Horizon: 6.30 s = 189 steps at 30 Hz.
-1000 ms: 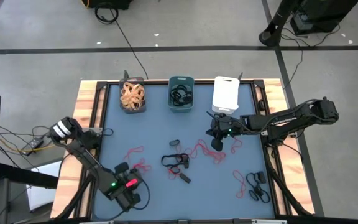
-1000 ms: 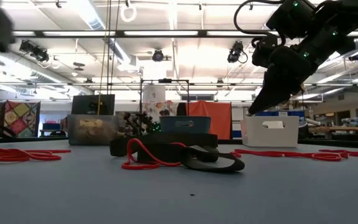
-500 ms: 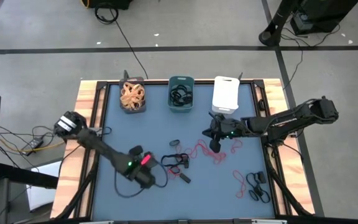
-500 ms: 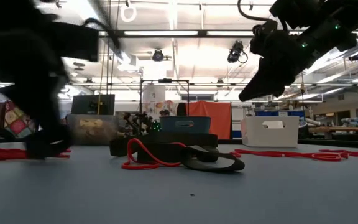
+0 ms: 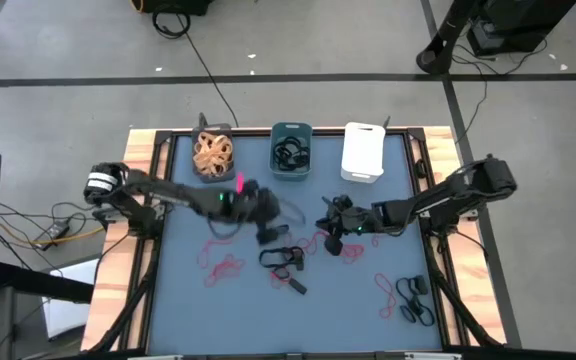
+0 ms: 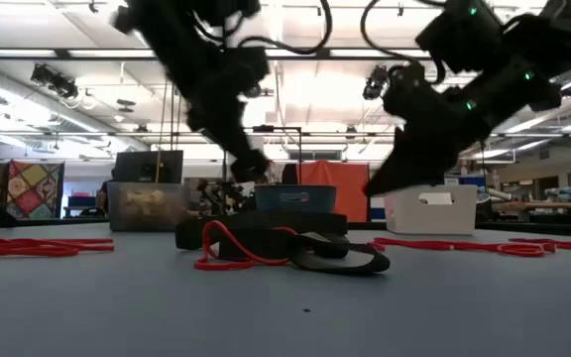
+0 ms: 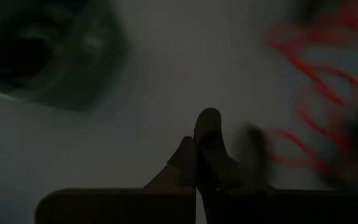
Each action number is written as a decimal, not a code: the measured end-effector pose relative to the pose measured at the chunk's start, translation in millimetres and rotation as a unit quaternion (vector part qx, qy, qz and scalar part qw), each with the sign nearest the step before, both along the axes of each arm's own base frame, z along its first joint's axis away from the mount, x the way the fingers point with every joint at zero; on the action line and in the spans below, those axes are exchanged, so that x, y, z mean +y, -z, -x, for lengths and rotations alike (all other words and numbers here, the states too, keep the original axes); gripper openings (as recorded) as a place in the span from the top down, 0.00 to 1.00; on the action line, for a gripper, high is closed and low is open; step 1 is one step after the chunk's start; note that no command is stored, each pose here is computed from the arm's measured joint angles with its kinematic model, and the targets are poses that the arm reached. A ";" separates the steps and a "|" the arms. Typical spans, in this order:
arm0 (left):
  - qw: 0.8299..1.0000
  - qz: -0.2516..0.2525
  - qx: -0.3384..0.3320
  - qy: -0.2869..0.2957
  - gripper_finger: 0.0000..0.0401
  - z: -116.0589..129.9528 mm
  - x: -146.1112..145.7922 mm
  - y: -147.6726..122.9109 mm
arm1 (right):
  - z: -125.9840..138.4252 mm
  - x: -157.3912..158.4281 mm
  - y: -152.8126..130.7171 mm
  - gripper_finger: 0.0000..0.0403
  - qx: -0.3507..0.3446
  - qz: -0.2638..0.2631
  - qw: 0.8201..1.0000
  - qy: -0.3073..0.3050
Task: Sort rubber bands into baskets
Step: Put the black rubber band into the blue bin
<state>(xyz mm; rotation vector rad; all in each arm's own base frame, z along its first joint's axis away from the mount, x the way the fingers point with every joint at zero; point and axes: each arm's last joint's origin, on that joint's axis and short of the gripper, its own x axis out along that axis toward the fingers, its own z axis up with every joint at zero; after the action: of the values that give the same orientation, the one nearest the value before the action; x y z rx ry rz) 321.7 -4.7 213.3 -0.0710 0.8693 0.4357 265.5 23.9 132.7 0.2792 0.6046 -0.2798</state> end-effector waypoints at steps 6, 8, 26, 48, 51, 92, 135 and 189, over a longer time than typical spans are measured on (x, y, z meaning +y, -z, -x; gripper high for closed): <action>0.994 -0.038 -0.080 -0.063 0.98 -8.4 68.1 -13.5 | -0.2 -1.6 6.9 0.89 0.021 0.013 1.000 0.004; 0.990 -0.055 -0.100 -0.077 0.98 -8.9 87.1 -16.9 | 0.4 -3.1 4.0 0.89 0.017 0.017 1.000 0.006; 0.968 -0.068 -0.208 -0.122 0.87 -18.5 164.9 0.1 | 10.1 -18.6 -20.7 0.81 0.007 0.033 0.999 0.004; 0.983 -0.009 -0.166 -0.083 0.29 -13.3 165.4 15.0 | -40.1 -14.2 29.0 0.54 -0.069 0.054 0.995 -0.042; 0.985 0.007 -0.165 -0.059 0.31 -13.4 157.3 21.1 | -52.2 -11.7 40.6 0.54 -0.050 0.073 0.994 -0.069; 0.967 0.034 -0.175 0.184 0.39 35.7 18.6 62.0 | -89.6 -11.1 28.3 0.97 -0.041 0.142 0.986 -0.081; 0.959 0.012 -0.230 0.167 0.98 25.2 26.9 46.1 | -80.3 6.7 -10.4 0.74 -0.048 0.208 0.974 -0.069; 0.967 0.109 -0.229 -0.039 0.50 -7.2 151.0 20.4 | -73.8 25.0 16.3 0.67 0.007 0.051 0.969 -0.242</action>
<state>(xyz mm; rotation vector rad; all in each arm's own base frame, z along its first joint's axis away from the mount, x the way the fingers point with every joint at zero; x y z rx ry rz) 328.9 146.3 192.9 -0.3949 0.4547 0.3757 339.3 48.9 116.4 0.0244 0.6513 0.1591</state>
